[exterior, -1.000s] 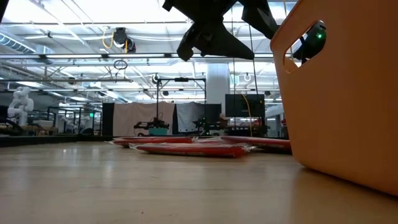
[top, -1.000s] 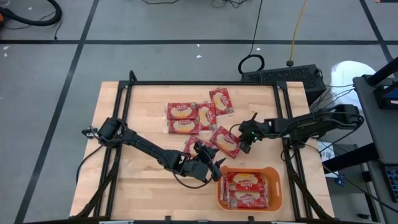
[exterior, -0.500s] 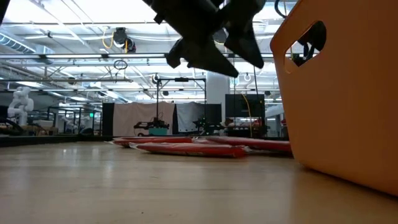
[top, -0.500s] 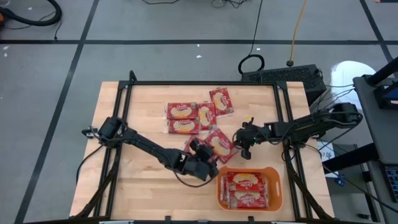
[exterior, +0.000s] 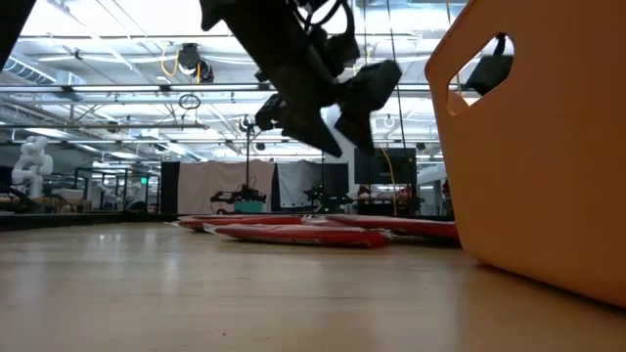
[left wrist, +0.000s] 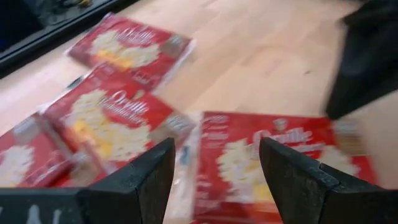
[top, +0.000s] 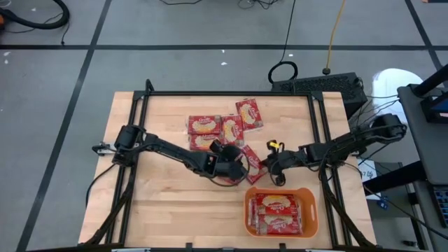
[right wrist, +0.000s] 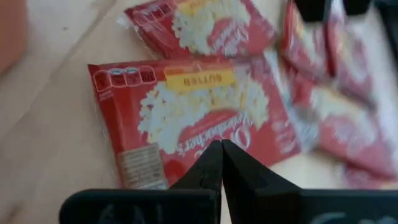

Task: Sort popcorn bags into baskets
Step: Put the red popcorn bag into the orange bin

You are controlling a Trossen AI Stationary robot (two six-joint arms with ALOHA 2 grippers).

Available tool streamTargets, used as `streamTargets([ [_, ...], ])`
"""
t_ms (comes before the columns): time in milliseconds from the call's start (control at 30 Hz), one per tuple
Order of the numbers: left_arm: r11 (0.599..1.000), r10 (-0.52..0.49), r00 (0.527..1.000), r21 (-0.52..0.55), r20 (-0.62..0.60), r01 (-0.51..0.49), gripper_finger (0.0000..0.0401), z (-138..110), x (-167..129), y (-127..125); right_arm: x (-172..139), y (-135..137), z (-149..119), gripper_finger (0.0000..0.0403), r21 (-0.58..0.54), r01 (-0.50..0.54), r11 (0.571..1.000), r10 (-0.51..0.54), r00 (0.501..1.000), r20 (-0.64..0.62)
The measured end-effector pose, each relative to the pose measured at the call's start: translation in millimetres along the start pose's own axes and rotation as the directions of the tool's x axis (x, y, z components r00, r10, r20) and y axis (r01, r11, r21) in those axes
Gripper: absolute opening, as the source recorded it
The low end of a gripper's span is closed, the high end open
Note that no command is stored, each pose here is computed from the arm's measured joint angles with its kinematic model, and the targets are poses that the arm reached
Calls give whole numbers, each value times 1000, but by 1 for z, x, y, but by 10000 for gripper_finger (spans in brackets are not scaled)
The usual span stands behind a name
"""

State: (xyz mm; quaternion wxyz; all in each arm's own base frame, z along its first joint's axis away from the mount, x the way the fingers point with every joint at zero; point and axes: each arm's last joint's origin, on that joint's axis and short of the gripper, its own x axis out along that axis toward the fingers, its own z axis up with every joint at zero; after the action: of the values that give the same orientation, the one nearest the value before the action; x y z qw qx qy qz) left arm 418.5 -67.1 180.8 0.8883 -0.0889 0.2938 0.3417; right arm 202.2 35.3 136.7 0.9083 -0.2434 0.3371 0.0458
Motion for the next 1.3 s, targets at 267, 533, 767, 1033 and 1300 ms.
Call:
streamTargets([
  [267,998,26,999,52,-32,-25,239,-2,2,5,-1,1,3,0,-225,7,974,-1,1000,25],
  [533,989,-144,977,20,-157,149,239,4,16,12,-1,0,7,0,-406,41,913,-16,998,64],
  [767,944,-210,951,-299,-228,136,239,-1,41,38,-1,-2,8,0,-357,47,933,-21,997,77],
  [1033,903,-245,920,-418,-305,102,243,-8,52,53,-1,3,-4,0,-286,76,955,-40,990,132],
  [1300,898,-270,904,-425,-330,113,307,-10,54,53,-5,9,-18,0,-249,131,959,-72,970,234],
])
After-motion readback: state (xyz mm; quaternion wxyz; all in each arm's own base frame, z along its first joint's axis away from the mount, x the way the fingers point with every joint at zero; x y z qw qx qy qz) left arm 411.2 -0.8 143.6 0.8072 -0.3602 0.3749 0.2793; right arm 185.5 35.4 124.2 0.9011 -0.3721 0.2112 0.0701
